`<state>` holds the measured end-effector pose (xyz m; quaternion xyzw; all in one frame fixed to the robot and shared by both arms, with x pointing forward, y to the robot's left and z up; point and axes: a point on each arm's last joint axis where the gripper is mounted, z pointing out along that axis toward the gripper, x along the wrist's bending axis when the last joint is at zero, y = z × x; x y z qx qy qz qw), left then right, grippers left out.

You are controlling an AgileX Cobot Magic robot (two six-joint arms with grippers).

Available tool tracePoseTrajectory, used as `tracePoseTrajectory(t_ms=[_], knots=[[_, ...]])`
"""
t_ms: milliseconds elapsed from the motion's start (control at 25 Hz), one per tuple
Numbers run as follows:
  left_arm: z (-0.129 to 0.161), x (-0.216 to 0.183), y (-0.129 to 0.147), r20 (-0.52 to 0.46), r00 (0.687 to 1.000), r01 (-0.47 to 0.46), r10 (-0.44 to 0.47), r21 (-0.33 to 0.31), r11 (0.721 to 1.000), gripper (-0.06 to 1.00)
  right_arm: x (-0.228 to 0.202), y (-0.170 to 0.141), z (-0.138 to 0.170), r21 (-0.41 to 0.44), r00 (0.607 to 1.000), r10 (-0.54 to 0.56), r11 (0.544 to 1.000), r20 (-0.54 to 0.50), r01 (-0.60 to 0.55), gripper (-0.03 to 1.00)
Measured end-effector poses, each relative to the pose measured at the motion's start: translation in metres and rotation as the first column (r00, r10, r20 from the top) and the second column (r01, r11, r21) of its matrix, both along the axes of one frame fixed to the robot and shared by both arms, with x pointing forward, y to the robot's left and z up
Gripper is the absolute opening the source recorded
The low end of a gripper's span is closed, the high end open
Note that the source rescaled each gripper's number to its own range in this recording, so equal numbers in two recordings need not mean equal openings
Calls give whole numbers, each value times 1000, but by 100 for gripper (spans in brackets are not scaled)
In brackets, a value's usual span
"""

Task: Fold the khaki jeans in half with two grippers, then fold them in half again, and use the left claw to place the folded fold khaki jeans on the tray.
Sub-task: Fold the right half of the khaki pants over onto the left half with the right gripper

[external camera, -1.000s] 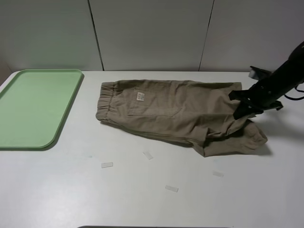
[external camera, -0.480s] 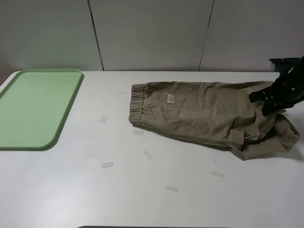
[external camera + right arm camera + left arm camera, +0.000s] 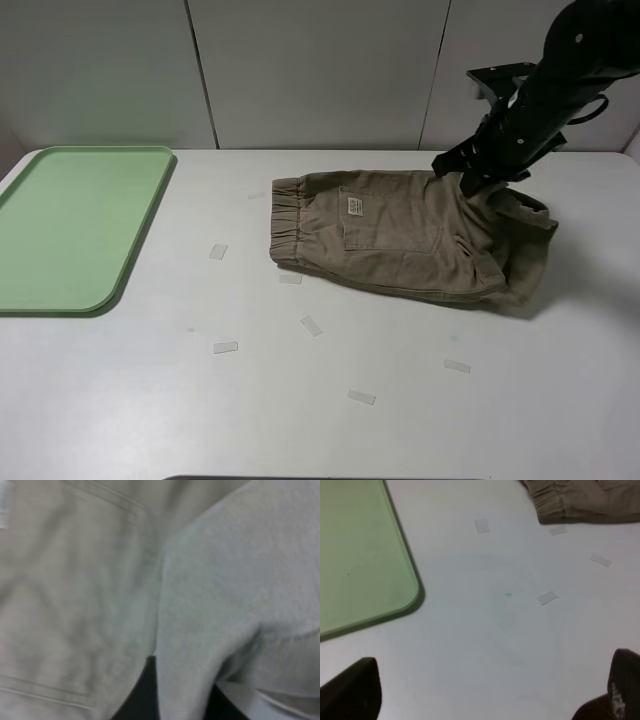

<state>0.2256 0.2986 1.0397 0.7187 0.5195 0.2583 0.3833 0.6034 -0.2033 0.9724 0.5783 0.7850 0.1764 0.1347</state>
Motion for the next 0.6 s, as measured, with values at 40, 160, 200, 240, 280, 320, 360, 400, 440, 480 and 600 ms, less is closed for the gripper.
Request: tracePoseTrajectory(t_ms=[40, 160, 200, 240, 280, 320, 360, 400, 440, 480, 600], knots=[[0, 0, 0, 0, 1000, 0, 0, 0, 1000, 100, -1, 9, 1, 5, 1000, 20, 1000, 9, -20, 4], [0, 0, 0, 0, 1000, 0, 0, 0, 1000, 100, -7, 31, 1, 16, 997, 72, 997, 15, -72, 4], [0, 0, 0, 0, 1000, 0, 0, 0, 1000, 100, -9, 39, 0, 22, 996, 86, 996, 12, -86, 4], [0, 0, 0, 0, 1000, 0, 0, 0, 1000, 100, -11, 45, -1, 24, 995, 101, 995, 9, -101, 4], [0, 0, 0, 0, 1000, -1, 1, 1, 1000, 100, -13, 51, -4, 26, 993, 114, 993, 6, -114, 4], [0, 0, 0, 1, 1000, -2, 2, 3, 1000, 100, -13, 55, -7, 28, 993, 122, 992, 2, -122, 4], [0, 0, 1, 1, 1000, -3, 3, 5, 1000, 100, -14, 60, -8, 31, 992, 129, 991, 3, -129, 4], [0, 0, 1, 2, 1000, -5, 5, 7, 1000, 100, -15, 64, -11, 37, 991, 133, 990, 3, -133, 4], [0, 0, 1, 2, 1000, -5, 5, 7, 1000, 100, -16, 68, -11, 43, 991, 137, 990, 5, -137, 4], [0, 0, 1, 2, 1000, -5, 5, 7, 1000, 100, -17, 73, -13, 48, 990, 142, 989, 6, -142, 4], [0, 0, 1, 2, 1000, -5, 5, 8, 1000, 100, -20, 85, -11, 59, 986, 167, 984, 21, -168, 4]])
